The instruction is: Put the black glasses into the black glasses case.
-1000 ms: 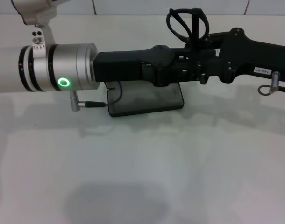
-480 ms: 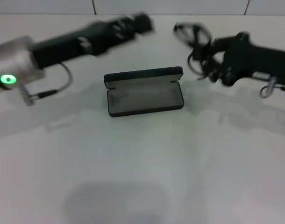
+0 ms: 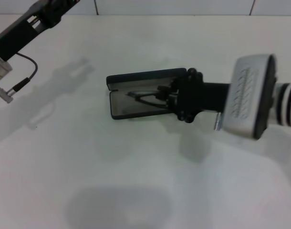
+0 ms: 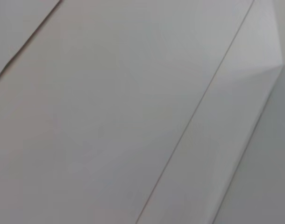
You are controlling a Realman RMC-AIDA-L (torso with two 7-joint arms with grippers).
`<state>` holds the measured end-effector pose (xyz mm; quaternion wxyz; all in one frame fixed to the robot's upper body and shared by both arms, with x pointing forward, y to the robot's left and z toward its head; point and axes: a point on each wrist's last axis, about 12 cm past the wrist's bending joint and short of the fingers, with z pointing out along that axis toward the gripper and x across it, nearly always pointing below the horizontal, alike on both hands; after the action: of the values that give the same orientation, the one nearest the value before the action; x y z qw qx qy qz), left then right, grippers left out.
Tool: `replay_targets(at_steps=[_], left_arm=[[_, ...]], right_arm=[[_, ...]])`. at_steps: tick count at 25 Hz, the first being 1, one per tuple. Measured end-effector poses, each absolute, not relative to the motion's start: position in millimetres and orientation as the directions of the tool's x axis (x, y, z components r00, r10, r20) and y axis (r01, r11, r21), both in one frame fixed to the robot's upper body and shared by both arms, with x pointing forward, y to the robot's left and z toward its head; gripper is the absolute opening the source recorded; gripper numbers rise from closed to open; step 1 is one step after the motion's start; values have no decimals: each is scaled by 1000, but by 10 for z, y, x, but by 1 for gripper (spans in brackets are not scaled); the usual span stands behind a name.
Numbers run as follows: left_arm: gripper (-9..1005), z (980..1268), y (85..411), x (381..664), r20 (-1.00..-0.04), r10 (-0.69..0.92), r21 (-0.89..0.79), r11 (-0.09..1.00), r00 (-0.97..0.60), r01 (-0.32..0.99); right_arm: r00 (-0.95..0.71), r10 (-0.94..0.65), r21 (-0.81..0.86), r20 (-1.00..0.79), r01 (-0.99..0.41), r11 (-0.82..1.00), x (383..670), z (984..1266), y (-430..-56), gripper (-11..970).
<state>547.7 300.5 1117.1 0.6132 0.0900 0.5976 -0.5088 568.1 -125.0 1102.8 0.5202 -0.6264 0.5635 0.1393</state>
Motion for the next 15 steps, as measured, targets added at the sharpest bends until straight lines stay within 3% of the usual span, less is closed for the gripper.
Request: replay_targets(at_steps=[5,15], left_arm=[[497,11171,2991,5508,-824,-514,-502,470,-237,726],[496,11171,2950,5588,-824,-509,-513,483,-249,710]], right_arm=[[368,-673,-632,-642,-751,192,5613,10904,-1028,112],[370,-727,-689,-578,-700,191,5549,10786,-974,111]])
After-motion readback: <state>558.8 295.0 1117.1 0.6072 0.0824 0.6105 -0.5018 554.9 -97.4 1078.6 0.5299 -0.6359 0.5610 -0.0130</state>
